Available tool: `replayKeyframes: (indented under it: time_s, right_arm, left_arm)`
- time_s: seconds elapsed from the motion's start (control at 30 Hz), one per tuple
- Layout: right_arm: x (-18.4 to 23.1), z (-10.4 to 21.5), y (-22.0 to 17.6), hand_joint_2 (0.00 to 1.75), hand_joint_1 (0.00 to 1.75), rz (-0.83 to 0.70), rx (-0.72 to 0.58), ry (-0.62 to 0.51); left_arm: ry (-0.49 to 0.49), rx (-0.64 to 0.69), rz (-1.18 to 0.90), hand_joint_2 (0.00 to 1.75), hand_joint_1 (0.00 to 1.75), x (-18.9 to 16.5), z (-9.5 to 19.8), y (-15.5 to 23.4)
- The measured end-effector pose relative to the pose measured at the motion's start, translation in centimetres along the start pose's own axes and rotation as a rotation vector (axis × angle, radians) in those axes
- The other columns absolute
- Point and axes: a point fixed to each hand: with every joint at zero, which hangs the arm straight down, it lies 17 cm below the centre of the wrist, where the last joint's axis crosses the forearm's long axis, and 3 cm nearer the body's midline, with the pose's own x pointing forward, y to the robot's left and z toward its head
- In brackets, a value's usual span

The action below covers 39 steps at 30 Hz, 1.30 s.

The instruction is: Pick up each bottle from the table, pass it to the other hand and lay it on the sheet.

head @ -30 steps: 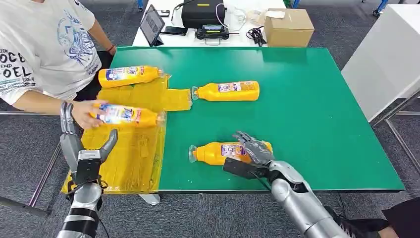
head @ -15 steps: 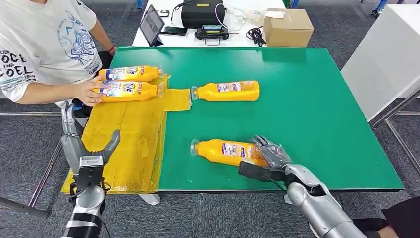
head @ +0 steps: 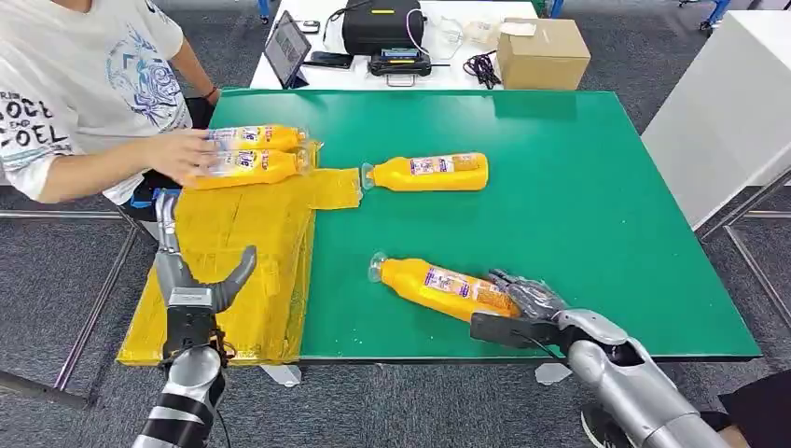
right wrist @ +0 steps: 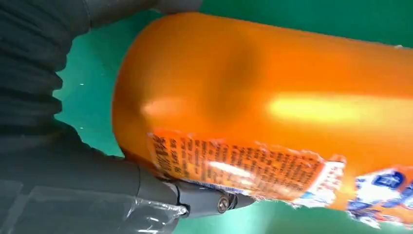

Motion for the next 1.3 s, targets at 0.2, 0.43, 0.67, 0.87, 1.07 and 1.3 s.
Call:
replayKeyframes:
  time_s: [0.2,0.43,0.67,0.87,1.07,1.3]
  right_arm:
    - [-0.8,0.3,-0.2,1.75,1.75,0.012,-0.018,0.023]
    - [0.6,-0.7,-0.3,1.75,1.75,0.016,-0.136,0.032]
    - [5.0,-1.4,-0.5,1.75,1.75,-0.08,-0.374,-0.013]
    - [7.9,-1.3,0.4,1.75,1.75,-0.172,-0.432,-0.031]
    - [11.0,1.5,-3.5,1.75,1.75,-0.216,-0.696,-0.098]
    - [14.7,10.5,-12.6,1.75,1.75,-0.24,-1.232,-0.189]
  left_arm:
    - [0.005,-0.041,0.028,1.75,0.0,0.3,0.7,-1.7]
    - [0.011,-0.07,0.04,1.75,0.0,0.4,1.3,-2.8]
    - [0.032,-0.139,0.065,1.75,0.0,-0.3,2.5,-4.0]
    - [0.052,-0.156,0.065,1.75,0.0,-0.8,3.4,-4.0]
    - [0.123,-0.204,0.173,1.75,0.0,-1.7,4.8,-4.8]
    - [0.402,-0.236,0.523,1.75,0.0,-3.5,7.7,-6.6]
